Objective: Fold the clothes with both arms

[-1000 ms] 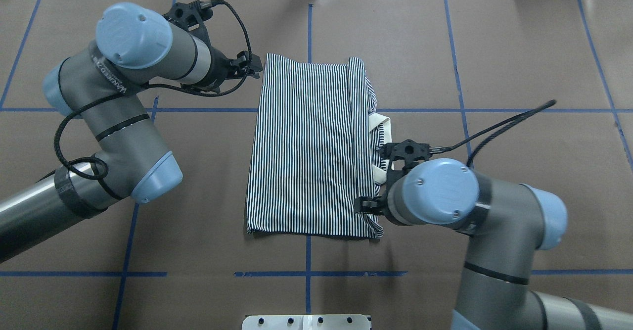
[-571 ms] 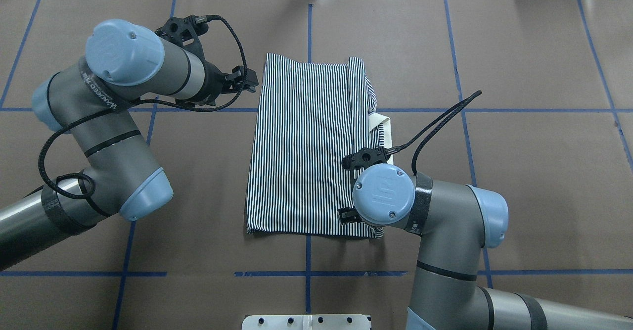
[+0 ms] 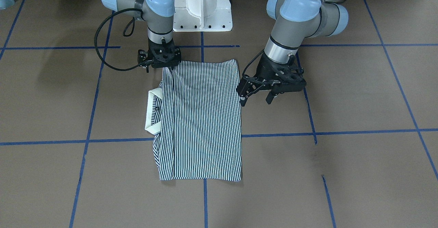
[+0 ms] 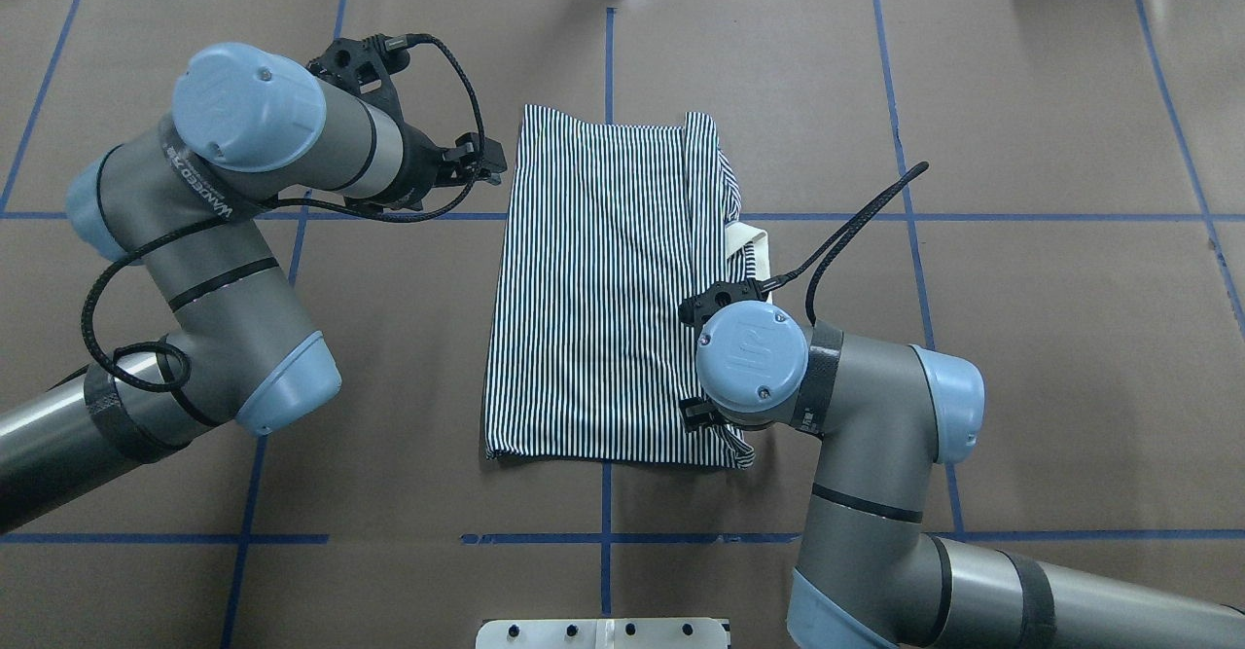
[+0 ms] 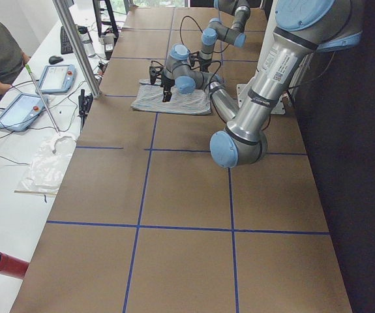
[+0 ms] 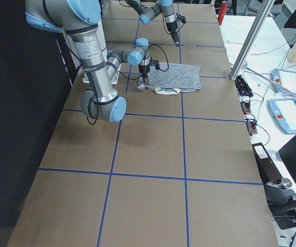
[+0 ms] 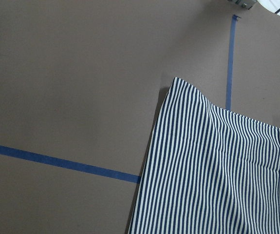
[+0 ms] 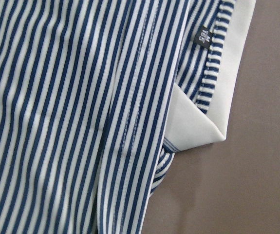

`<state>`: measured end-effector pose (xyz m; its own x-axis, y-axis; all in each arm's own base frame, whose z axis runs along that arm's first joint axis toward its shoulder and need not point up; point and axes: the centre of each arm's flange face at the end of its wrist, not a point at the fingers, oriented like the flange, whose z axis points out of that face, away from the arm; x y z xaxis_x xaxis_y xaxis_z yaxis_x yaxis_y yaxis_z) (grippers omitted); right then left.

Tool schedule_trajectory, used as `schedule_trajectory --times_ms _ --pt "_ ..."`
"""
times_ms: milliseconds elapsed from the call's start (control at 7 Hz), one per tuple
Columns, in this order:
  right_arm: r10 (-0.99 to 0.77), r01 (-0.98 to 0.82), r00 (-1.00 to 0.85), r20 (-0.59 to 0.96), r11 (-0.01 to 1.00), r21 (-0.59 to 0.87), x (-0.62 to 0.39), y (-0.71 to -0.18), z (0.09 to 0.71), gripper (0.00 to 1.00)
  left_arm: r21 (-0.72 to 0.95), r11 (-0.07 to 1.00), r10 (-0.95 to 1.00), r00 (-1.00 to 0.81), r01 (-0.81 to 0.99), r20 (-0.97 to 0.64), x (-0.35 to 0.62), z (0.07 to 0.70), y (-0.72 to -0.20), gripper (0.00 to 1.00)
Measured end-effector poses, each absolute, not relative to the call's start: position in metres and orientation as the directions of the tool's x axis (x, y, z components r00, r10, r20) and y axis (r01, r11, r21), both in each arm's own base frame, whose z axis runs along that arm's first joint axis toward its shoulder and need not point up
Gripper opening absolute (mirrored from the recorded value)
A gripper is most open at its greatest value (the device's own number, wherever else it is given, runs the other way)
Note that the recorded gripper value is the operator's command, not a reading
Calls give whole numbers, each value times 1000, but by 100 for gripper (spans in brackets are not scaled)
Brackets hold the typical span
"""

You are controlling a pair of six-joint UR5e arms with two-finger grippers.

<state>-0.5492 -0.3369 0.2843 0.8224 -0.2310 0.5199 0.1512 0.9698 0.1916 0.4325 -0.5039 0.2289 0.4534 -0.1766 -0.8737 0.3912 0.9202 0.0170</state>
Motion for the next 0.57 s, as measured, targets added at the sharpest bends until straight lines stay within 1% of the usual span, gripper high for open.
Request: schedule_trajectory --times_ms 571 --pt "-246 181 829 503 968 175 -561 -341 294 100 16 923 -176 456 386 -873 434 233 -500 100"
